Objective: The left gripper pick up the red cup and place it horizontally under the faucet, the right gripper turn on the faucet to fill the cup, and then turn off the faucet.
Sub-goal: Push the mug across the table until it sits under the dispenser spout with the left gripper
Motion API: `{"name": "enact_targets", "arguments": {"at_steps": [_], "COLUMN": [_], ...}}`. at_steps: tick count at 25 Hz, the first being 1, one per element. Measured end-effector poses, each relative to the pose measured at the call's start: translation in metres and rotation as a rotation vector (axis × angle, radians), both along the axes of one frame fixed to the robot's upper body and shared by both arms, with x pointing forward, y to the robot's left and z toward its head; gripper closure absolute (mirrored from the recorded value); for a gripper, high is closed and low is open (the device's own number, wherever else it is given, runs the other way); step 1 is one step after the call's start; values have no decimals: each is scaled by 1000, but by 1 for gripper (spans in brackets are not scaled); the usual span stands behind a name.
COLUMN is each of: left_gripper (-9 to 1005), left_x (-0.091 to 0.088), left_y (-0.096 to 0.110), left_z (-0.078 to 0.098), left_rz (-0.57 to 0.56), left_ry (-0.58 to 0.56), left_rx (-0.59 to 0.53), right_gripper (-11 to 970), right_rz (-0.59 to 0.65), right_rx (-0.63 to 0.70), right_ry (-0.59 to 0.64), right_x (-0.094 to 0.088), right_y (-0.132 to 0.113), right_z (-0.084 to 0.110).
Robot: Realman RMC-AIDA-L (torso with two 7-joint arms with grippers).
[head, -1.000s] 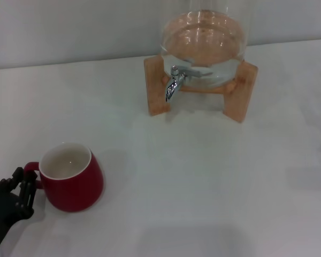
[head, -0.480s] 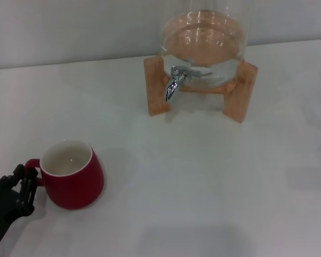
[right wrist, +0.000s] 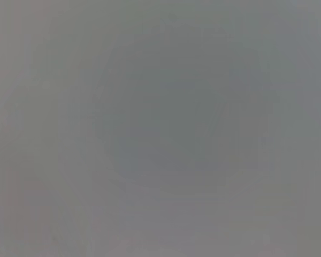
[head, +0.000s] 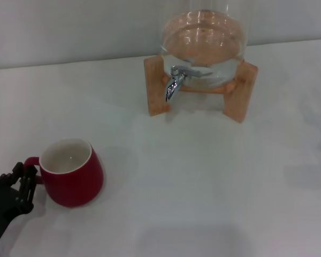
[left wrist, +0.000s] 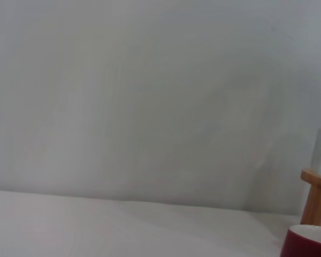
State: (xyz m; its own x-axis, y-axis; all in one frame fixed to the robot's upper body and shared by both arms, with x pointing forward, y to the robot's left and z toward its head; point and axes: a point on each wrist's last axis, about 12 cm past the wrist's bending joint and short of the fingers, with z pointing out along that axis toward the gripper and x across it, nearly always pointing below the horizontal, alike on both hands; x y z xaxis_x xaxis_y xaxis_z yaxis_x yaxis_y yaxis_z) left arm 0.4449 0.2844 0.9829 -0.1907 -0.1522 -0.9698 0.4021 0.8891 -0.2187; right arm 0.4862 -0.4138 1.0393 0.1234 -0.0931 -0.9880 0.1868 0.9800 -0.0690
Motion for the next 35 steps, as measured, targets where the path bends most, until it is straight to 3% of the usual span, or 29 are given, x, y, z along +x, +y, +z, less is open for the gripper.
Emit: {"name": "enact_targets", "arguments": {"at_steps": [23, 35], "left_gripper": [807, 808], "left_x": [5, 19], "left_y": [0, -5], "left_z": [0, 6], "left_rz": [8, -16], "left_ry": [-3, -26], "left_rx": [27, 23], "right_gripper": [84, 84], "right_rz": [1, 2], "right_rx": [-8, -6], "right_ry": [-7, -9], "right_x": [2, 4], "right_y": [-1, -1], "right_z": [2, 3]}}
